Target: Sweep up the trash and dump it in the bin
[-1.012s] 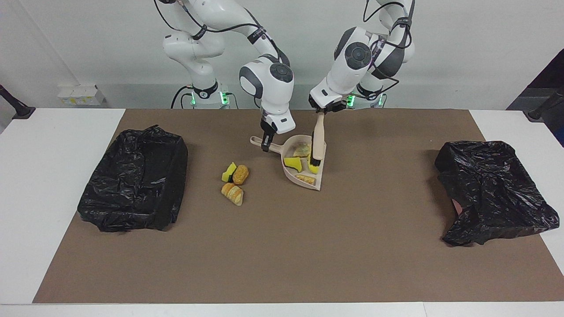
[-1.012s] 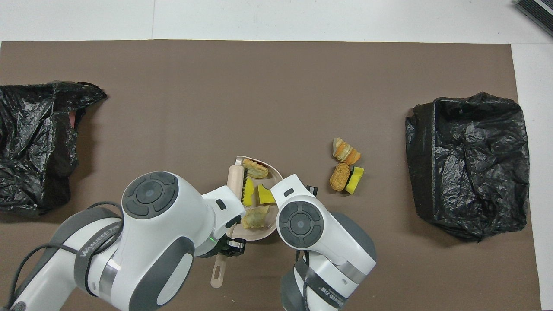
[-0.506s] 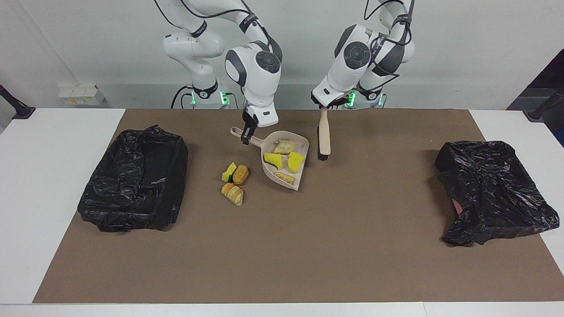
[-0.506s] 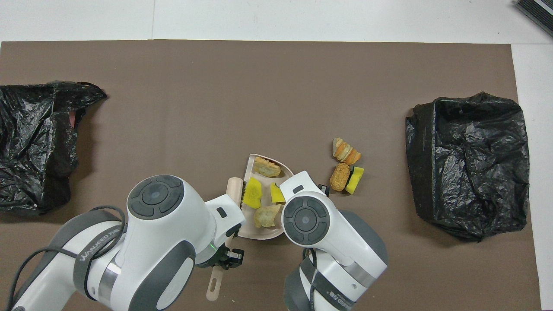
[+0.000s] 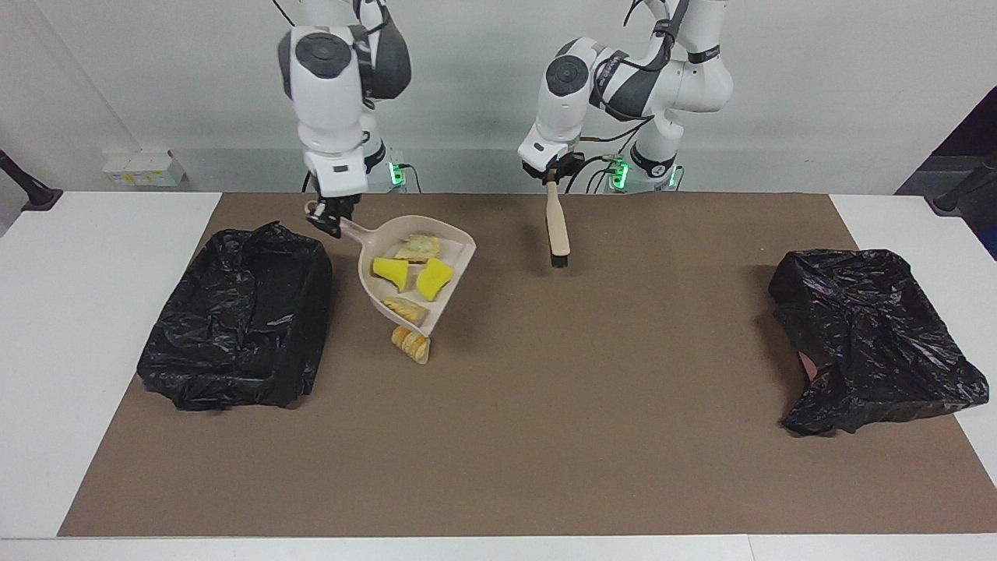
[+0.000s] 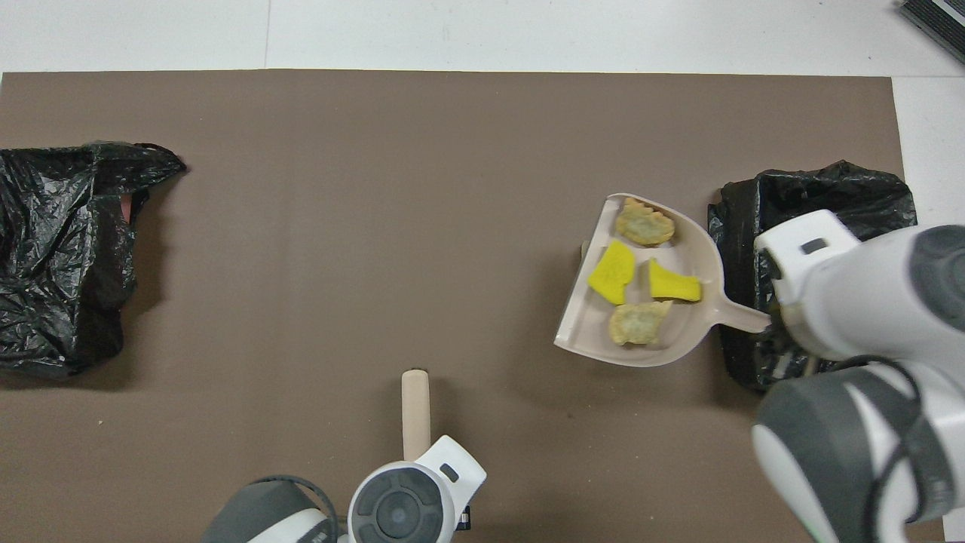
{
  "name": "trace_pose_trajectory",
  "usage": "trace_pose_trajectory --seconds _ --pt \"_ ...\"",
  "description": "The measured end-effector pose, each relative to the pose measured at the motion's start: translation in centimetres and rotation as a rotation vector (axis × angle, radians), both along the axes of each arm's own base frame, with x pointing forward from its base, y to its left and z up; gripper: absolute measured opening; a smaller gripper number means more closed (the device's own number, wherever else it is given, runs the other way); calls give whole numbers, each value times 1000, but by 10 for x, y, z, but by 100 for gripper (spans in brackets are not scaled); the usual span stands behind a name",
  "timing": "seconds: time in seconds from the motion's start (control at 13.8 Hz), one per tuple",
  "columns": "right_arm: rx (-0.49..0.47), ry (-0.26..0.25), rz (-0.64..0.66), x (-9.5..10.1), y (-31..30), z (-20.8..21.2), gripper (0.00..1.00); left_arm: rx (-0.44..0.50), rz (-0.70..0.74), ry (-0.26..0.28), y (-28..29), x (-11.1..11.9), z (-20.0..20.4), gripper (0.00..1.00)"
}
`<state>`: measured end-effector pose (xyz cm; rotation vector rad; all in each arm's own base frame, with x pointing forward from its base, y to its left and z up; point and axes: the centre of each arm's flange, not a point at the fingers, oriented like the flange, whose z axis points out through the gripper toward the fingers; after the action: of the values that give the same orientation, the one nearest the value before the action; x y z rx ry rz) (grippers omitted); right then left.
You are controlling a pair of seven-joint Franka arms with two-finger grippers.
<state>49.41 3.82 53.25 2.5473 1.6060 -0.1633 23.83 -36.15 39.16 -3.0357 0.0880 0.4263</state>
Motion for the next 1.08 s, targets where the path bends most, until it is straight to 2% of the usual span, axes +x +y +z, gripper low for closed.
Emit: trace_pose_trajectory --seconds 0.22,0.36,0.58,0.72,0.94,1.01,1.08 --pt "44 -11 -27 2 -112 22 32 -2 -21 -73 -21 -34 -25 27" --pt "38 -7 -15 -5 -168 24 32 -20 -5 -75 -21 -46 -40 27" --pt "-127 8 57 -8 -208 28 32 -34 27 -54 -18 -46 -45 27" --pt "-244 21 165 -2 -213 31 32 -43 41 -41 -19 -47 -46 27" --pt "-374 75 333 15 -215 18 32 -45 51 -32 -18 -48 -47 28" --pt "-402 91 381 21 -213 10 32 -45 51 -31 -18 -48 -47 33" --pt "-429 109 423 26 -212 4 32 -45 52 -31 -18 -48 -48 42"
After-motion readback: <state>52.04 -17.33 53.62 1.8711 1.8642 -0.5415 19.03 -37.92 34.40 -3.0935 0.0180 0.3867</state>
